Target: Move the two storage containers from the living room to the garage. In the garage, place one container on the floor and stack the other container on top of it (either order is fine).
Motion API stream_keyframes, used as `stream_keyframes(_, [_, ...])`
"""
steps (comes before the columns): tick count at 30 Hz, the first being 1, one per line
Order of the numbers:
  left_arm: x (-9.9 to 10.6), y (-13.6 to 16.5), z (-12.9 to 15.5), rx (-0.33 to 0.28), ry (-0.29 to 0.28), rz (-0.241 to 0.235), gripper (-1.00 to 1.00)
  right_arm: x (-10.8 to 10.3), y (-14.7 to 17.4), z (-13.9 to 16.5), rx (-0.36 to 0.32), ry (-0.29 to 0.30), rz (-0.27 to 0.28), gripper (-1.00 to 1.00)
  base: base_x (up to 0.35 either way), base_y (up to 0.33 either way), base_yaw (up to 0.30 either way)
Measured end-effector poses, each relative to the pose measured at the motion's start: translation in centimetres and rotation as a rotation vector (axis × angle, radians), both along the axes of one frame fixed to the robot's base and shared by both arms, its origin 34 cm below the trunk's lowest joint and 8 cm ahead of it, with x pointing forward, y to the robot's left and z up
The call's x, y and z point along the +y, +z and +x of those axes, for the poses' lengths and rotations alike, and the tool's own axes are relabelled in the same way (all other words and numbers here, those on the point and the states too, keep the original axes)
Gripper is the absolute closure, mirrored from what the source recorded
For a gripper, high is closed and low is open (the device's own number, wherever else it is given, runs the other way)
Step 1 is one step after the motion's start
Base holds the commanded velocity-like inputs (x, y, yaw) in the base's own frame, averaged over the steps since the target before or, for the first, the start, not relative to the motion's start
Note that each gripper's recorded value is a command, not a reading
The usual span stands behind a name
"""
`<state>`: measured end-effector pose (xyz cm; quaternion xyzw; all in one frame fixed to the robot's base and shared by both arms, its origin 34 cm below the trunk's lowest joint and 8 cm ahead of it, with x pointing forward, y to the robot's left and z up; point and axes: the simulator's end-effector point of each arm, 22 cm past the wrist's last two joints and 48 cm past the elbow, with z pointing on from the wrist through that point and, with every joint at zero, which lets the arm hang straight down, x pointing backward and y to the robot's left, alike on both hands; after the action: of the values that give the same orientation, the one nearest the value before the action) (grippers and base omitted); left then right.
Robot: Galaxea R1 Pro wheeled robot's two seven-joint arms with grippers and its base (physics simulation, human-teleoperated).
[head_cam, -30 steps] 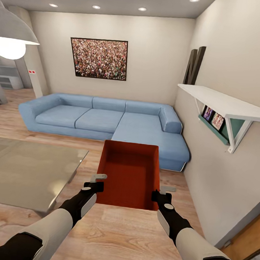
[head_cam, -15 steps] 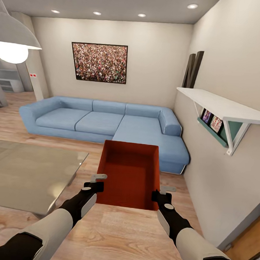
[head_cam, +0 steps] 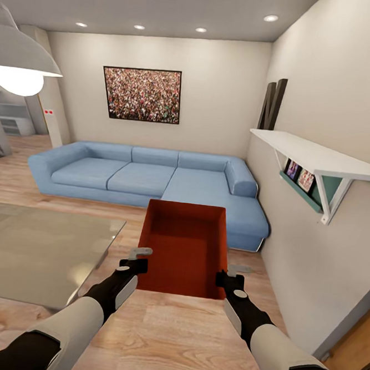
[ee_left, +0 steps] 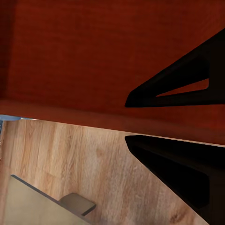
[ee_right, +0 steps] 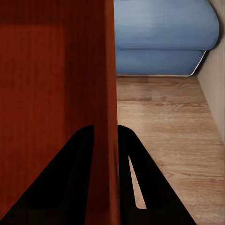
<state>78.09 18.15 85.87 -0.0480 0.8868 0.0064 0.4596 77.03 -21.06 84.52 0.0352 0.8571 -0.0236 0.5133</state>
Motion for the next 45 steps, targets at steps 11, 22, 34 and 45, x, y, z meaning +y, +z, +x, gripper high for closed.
stream_keyframes(11, [0.0, 1.1, 0.1, -0.016, 0.000, 0.000, 1.00, 0.0, 1.1, 0.1, -0.016, 0.000, 0.000, 1.00, 0.000, 0.000, 0.000])
stream_keyframes(22, [0.0, 2.2, 0.2, -0.034, 0.000, 0.000, 1.00, 0.0, 2.2, 0.3, -0.033, 0.000, -0.001, 1.00, 0.000, 0.000, 0.000])
stream_keyframes(34, [0.0, 2.4, 0.2, -0.035, 0.001, -0.001, 1.00, 0.0, 2.4, 0.3, -0.035, 0.001, -0.001, 1.00, 0.000, 0.000, 0.000])
stream_keyframes(45, [0.1, 2.4, 0.2, -0.036, 0.000, -0.001, 1.00, 0.1, 2.4, 0.3, -0.035, 0.000, -0.001, 1.00, 0.000, 0.000, 0.000])
